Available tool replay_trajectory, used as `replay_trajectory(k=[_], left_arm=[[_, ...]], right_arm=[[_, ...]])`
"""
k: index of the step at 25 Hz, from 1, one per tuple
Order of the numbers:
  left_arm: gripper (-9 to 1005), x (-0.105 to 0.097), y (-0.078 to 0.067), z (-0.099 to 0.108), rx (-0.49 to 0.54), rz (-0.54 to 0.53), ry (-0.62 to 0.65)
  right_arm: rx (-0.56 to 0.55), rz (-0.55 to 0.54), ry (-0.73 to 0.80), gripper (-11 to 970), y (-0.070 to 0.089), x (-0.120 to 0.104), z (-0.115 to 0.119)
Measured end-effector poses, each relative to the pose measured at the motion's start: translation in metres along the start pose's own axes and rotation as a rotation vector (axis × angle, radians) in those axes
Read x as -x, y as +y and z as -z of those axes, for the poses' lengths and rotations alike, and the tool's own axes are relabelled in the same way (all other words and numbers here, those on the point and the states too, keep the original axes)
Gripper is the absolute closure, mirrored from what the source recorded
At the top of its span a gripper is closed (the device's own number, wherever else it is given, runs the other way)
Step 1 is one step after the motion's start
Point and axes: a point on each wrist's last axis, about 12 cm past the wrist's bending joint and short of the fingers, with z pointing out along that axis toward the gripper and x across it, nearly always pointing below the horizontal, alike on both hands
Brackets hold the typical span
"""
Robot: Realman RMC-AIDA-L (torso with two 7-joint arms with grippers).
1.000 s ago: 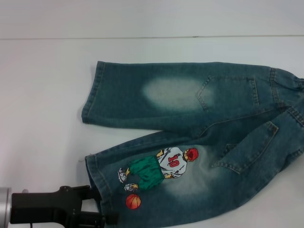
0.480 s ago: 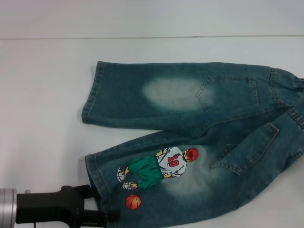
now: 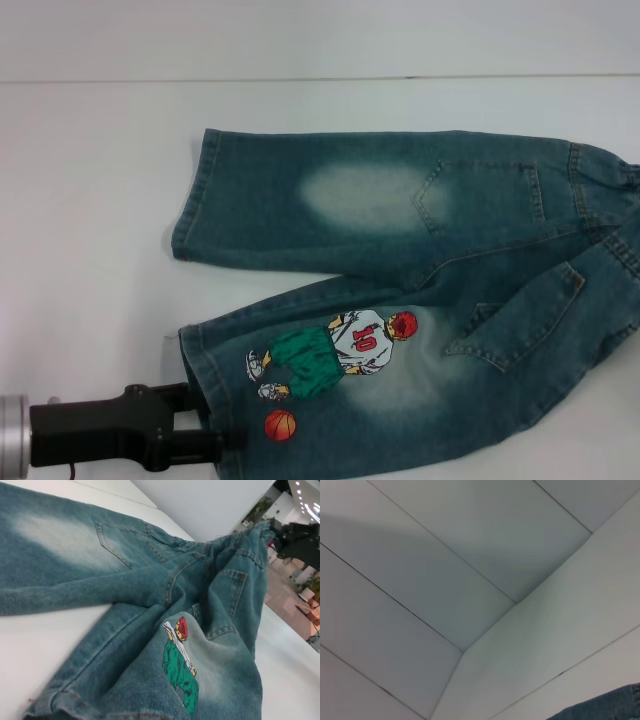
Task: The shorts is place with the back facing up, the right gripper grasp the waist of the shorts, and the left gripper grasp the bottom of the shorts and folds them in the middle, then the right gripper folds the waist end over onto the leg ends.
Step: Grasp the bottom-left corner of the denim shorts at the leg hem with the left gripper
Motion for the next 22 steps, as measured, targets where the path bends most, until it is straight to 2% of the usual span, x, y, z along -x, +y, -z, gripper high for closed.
replay_trajectory(k=[10,20,22], left_arm=[[290,0.008,0.006,-0.01,0.023,0.02,-0.014],[766,0.016,0.007,-0.012,0.02,0.084,-0.028],[830,0.018,0.006,-0.011,0.008,0.103,-0.03]], right_arm=[[0.017,-0.01,-0.001,880,0.002,-0.001,0.0],[0.025,-0.013,-0.009,878,0.003,0.0,0.003],[0.025,-0.015,-0.009,877,0.003,-0.001,0.003]])
